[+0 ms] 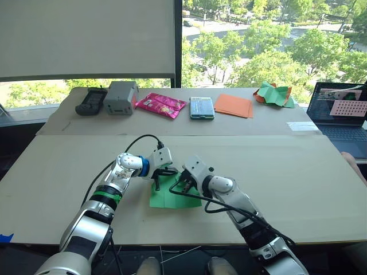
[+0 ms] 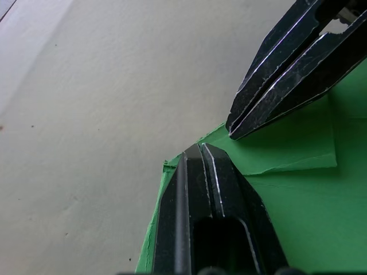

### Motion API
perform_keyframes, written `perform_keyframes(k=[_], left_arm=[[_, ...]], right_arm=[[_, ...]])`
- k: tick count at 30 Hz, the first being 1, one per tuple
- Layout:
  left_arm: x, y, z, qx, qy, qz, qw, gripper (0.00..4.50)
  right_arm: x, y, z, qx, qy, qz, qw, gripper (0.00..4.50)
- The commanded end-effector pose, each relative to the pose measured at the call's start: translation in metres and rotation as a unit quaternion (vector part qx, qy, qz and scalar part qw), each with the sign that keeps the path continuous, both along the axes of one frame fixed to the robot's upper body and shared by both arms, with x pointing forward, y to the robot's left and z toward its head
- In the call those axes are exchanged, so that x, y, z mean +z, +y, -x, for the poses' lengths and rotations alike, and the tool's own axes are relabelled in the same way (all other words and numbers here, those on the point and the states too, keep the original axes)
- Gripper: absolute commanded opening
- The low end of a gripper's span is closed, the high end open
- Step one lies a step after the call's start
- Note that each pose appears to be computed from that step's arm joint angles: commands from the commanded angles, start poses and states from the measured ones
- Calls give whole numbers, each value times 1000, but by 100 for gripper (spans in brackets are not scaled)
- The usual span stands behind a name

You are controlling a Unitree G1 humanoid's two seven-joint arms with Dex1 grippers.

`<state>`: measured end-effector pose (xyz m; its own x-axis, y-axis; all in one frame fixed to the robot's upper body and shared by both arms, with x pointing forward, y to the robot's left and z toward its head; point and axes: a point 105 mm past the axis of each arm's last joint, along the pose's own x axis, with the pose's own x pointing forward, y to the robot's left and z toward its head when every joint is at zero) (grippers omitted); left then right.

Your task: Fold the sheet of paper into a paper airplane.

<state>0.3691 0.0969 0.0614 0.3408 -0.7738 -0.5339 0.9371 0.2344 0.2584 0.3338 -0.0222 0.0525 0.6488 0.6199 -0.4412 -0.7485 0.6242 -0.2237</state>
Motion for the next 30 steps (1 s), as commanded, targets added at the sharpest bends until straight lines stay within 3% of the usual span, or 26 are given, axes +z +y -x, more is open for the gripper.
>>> perform_keyframes(k=[1,30], left_arm=[[-15,4,7,-6,23,-26,999,0],[-19,5,9,-8,27,-29,999,0]], right_arm=[[-42,-19,15,-21,81,42,996,2],[-52,-63,59,-59,126,52,989,2]])
